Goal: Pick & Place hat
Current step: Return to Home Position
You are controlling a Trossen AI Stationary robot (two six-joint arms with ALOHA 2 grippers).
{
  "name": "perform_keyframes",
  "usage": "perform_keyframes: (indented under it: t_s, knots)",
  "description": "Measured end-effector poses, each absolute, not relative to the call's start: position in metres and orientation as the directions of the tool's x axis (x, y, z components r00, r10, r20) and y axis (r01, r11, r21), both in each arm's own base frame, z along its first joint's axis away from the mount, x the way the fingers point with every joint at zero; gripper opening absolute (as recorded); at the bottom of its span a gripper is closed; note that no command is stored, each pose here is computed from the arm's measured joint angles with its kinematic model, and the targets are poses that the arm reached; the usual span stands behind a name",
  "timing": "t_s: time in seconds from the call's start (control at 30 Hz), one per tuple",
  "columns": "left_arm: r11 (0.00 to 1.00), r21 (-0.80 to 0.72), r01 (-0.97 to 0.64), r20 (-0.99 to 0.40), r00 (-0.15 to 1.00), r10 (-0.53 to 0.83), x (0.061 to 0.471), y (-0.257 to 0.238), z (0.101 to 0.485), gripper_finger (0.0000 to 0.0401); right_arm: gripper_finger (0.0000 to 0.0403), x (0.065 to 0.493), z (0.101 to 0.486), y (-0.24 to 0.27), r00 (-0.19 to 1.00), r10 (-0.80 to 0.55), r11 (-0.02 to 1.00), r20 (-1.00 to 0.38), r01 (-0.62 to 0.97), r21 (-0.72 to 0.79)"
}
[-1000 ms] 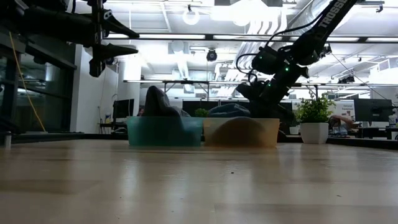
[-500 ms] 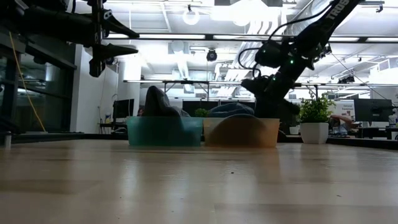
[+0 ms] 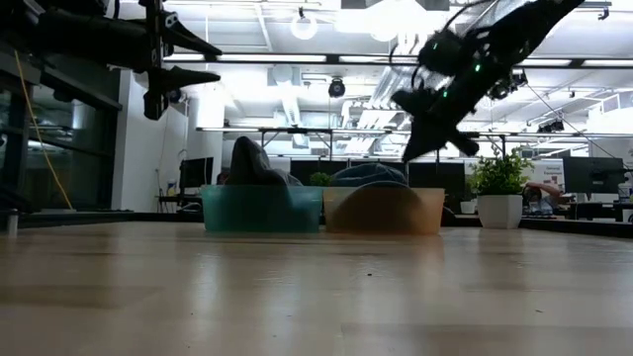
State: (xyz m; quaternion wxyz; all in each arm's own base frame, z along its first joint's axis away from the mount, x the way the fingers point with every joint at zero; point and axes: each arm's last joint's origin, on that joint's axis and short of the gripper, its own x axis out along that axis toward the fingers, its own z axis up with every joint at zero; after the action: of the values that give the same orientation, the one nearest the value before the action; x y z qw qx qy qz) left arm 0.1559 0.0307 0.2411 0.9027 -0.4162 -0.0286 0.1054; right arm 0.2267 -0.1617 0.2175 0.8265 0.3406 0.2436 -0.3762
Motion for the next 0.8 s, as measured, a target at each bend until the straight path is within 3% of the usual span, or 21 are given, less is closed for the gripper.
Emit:
perform_keyframes:
  t_s: [0.43, 0.8]
  knots:
    - [0.704, -0.702, -0.11, 0.022, 0.984, 0.175, 0.148, 0.028, 0.249, 0.0159, 0.0, 0.206, 0.289, -0.093, 0.783, -0.443, 0.68, -0.437, 0.611, 0.405]
    - [0.731, -0.664, -0.155, 0.002, 0.978, 0.209, 0.116, 0.023, 0.251, 0.0159, 0.0, 0.191, 0.307, -0.037, 0.844, -0.361, 0.791, -0.397, 0.503, 0.349]
